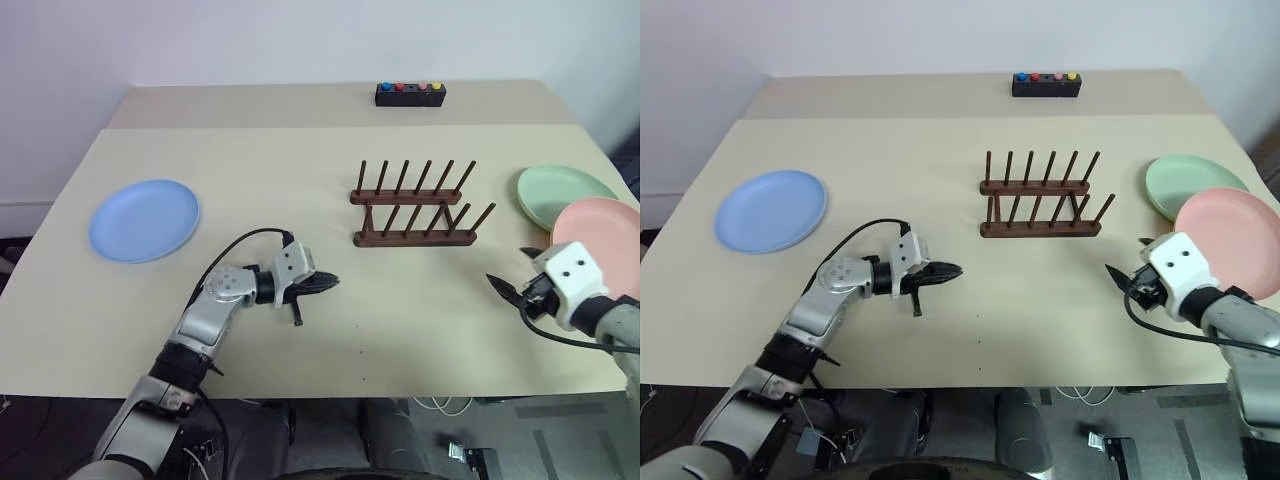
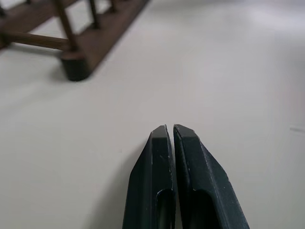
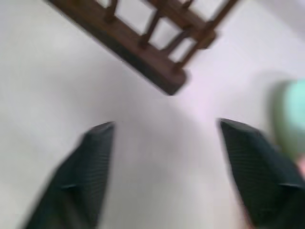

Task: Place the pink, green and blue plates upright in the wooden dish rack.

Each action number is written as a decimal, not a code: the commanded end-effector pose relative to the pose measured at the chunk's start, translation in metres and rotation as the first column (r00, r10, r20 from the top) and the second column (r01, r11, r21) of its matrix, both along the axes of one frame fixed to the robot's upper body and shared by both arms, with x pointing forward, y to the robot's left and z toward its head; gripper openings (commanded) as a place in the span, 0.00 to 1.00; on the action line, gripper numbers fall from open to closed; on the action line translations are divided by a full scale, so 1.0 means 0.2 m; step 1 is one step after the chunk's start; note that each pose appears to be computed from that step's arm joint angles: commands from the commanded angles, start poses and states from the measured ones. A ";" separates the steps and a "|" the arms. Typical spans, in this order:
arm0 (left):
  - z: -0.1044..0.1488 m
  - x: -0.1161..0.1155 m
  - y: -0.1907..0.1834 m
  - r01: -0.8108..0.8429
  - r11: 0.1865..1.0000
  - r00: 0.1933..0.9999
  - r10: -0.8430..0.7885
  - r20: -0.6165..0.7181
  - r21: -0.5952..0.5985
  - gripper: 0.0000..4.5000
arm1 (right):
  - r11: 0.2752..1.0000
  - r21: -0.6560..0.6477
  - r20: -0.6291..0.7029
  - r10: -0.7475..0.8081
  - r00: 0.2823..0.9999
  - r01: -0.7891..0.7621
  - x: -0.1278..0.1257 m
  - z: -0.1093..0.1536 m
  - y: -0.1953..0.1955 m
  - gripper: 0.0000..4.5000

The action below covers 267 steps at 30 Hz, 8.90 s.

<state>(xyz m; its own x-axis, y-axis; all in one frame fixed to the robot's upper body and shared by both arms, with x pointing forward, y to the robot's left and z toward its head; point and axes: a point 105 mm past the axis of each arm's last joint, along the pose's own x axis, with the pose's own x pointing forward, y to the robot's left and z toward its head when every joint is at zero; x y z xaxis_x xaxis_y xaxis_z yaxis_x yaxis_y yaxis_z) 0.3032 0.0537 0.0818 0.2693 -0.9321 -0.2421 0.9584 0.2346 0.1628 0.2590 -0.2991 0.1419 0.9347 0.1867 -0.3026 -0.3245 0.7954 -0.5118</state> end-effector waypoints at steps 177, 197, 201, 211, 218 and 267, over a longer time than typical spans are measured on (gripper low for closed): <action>0.09 -0.06 -0.08 0.032 0.997 0.998 -0.028 0.052 -0.075 0.03 | 0.931 0.320 0.254 0.093 0.963 -0.174 0.20 0.46 -0.16 0.96; 0.10 -0.06 -0.08 0.045 0.996 0.998 -0.041 0.056 -0.078 0.03 | 0.922 -0.315 -0.011 -0.240 0.971 0.224 0.47 -0.09 -0.53 0.91; 0.10 -0.06 -0.07 0.030 0.997 0.998 -0.026 0.056 -0.076 0.03 | 0.923 -0.307 -0.024 -0.251 0.968 0.232 0.49 -0.11 -0.54 0.55; 0.10 -0.07 -0.06 0.025 0.997 0.998 -0.021 0.058 -0.071 0.03 | 0.907 -0.350 0.047 -0.235 0.971 0.236 0.47 -0.11 -0.54 0.02; 0.12 -0.05 -0.06 0.010 0.997 0.998 -0.005 0.066 -0.080 0.03 | 0.786 -0.573 0.277 -0.083 0.957 0.234 0.44 0.14 -0.49 0.02; 0.13 -0.04 -0.01 -0.029 0.996 0.998 0.035 0.059 -0.089 0.03 | 0.542 0.512 0.404 0.533 0.744 -0.666 0.26 0.59 0.67 0.02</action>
<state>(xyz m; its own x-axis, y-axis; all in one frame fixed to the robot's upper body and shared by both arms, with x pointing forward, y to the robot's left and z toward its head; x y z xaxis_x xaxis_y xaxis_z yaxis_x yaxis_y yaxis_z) 0.2950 0.0540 0.0949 0.3201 -0.9316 -0.1724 0.9418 0.2932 0.1643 0.3140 -0.1597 0.2476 0.5654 0.8025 0.1904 -0.8010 0.5893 -0.1053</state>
